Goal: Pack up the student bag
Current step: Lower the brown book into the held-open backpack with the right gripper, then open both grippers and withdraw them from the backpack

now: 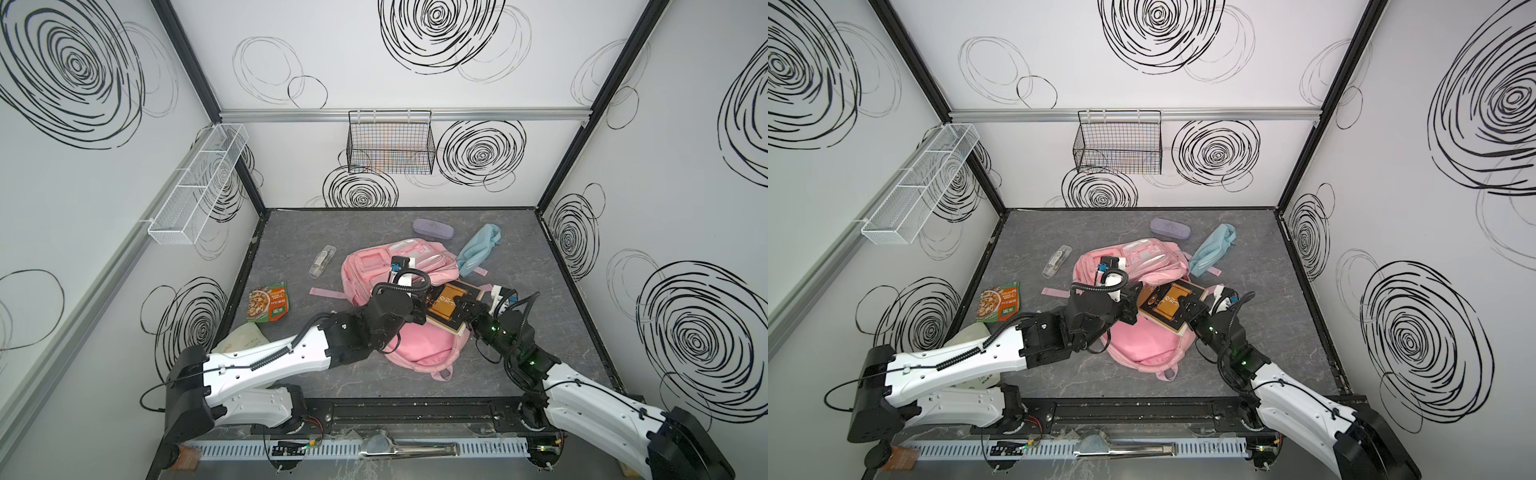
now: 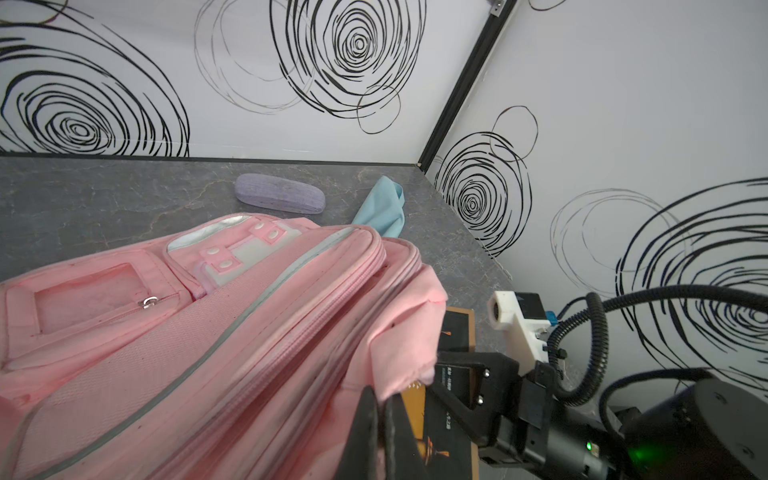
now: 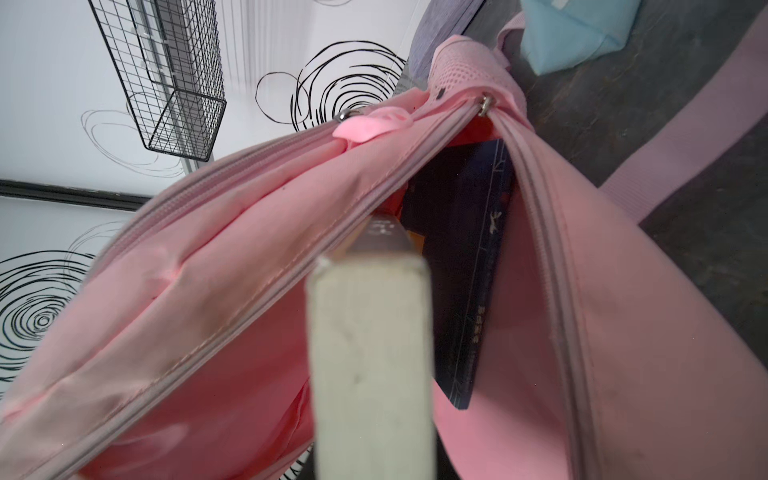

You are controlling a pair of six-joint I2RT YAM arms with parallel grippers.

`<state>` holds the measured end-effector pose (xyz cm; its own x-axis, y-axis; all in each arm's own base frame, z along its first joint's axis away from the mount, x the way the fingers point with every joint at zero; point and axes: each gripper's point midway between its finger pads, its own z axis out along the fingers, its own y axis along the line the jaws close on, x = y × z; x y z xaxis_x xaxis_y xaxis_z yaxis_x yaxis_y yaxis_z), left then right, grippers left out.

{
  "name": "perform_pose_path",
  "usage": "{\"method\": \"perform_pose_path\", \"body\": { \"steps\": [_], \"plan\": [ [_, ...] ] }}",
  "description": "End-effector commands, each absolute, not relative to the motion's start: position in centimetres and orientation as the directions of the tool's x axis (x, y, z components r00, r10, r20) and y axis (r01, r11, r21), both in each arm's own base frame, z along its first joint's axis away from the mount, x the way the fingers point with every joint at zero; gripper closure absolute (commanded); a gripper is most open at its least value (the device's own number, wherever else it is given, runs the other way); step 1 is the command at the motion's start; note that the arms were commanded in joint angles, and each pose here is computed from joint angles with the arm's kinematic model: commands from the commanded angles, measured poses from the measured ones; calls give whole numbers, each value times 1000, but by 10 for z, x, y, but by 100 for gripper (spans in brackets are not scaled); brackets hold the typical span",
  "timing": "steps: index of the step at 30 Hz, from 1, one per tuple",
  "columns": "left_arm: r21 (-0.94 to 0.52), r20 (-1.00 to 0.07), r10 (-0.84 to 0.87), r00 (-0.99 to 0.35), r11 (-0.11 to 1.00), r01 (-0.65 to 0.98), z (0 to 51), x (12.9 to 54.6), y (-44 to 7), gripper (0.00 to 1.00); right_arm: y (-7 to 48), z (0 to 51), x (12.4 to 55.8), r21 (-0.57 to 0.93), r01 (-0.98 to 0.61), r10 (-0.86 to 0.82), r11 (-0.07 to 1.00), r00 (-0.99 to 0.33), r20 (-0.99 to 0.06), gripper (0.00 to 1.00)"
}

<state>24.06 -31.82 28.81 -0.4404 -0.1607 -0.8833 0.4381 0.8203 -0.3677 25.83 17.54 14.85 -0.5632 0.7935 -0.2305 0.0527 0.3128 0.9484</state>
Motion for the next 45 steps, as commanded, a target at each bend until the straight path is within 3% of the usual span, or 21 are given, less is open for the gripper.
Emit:
{"method": "perform_pose_path", "body": {
  "steps": [1,12,15,21,30,35,38,40,45],
  "plan": [
    [-434,-895,-290,-339,744,508,358,237,-317,100,178,213,274,977,-104,855,186,-474,-213,100],
    [-446,-877,-158,-454,618,647,331,212,-348,100,196,176,298,943,-39,817,330,-490,-306,99],
    [-433,-879,-138,-457,635,640,325,217,-347,100,219,158,311,911,-37,738,410,-574,-355,82],
    [-458,-859,-182,-479,691,559,313,241,-323,100,242,130,314,858,-31,610,513,-690,-390,30],
    [-452,-860,-194,-471,717,530,308,256,-308,100,209,115,284,737,6,495,676,-745,-448,13],
    [-444,-869,-206,-450,725,526,312,264,-299,98,184,106,251,705,25,461,709,-773,-436,11],
    [-444,-872,-208,-443,717,537,318,264,-298,78,169,103,233,699,29,461,714,-771,-440,13],
    [-443,-876,-216,-432,715,541,322,263,-294,57,154,102,226,696,30,487,718,-735,-471,13],
    [-426,-878,-223,-423,766,481,309,268,-269,45,121,95,230,695,76,558,715,-660,-503,13]
  ]
}}
